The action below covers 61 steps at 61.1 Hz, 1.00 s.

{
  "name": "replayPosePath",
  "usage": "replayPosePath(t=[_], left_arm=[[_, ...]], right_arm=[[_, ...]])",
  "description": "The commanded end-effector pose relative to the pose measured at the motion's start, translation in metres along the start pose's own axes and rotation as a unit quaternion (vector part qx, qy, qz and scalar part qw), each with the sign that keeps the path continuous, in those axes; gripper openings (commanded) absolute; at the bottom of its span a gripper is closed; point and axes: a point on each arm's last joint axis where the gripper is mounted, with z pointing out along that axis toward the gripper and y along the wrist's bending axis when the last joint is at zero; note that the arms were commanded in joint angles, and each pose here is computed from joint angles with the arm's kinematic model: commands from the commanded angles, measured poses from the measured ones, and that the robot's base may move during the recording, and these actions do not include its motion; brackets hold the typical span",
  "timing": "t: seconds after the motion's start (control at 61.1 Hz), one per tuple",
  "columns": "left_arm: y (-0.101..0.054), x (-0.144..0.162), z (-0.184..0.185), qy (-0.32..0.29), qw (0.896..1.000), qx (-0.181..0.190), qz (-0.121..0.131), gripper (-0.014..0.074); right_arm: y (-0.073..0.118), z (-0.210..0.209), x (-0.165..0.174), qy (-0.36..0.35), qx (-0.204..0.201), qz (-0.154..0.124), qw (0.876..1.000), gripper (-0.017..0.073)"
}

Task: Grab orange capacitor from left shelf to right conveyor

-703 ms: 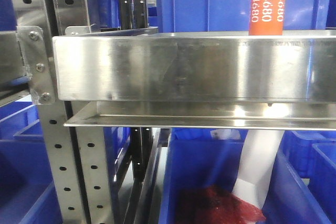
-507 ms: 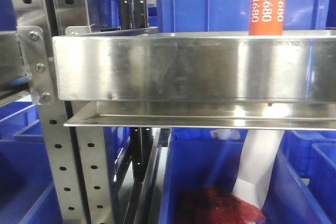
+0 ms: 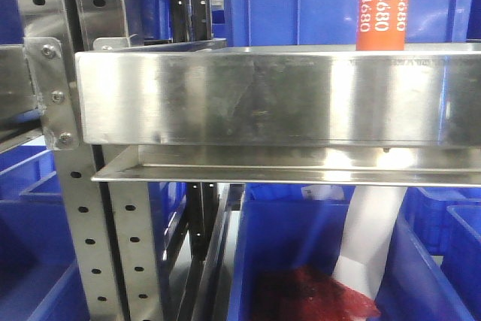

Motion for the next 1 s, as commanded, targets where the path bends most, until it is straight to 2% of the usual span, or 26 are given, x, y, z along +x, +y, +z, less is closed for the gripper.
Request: replayPosePath(t=[0.0, 0.229, 0.393, 0.523, 0.752, 0.834, 0.981], left_arm=[[0.000, -0.010, -0.002, -0.053, 0.999, 0.003, -0.002, -0.0127], [0.000, -0.010, -0.002, -0.053, 0.999, 0.003, -0.002, -0.0127], [0.000, -0.010, -0.002, -0.053, 0.999, 0.003, -0.002, -0.0127], [0.000, -0.010, -0.002, -0.053, 0.999, 0.003, -0.002, -0.0127], [0.000, -0.010, -0.002, -0.053, 0.999, 0.003, -0.002, -0.0127], [0.000, -0.010, -0.002, -0.053, 0.999, 0.003, -0.002, -0.0127], [0.000, -0.010, -0.002, -0.053, 0.999, 0.003, -0.002, -0.0127]], right_arm=[[0.001, -0.002, -0.011, -0.055, -0.001, -0.005, 0.998, 0.0055], [0.001, -0.002, -0.012, -0.061, -0.002, -0.005, 0.998, 0.0055], [0.002, -0.003, -0.019, -0.100, -0.006, -0.005, 0.995, 0.0055], [0.003, -0.007, -0.038, -0.124, -0.007, -0.006, 0.992, 0.0055], [0.007, -0.011, -0.089, -0.121, -0.007, -0.005, 0.993, 0.0067], [0.009, -0.003, -0.106, -0.110, -0.009, -0.005, 0.994, 0.0160], [0.013, 0.020, -0.122, -0.072, -0.024, -0.004, 0.997, 0.0454]])
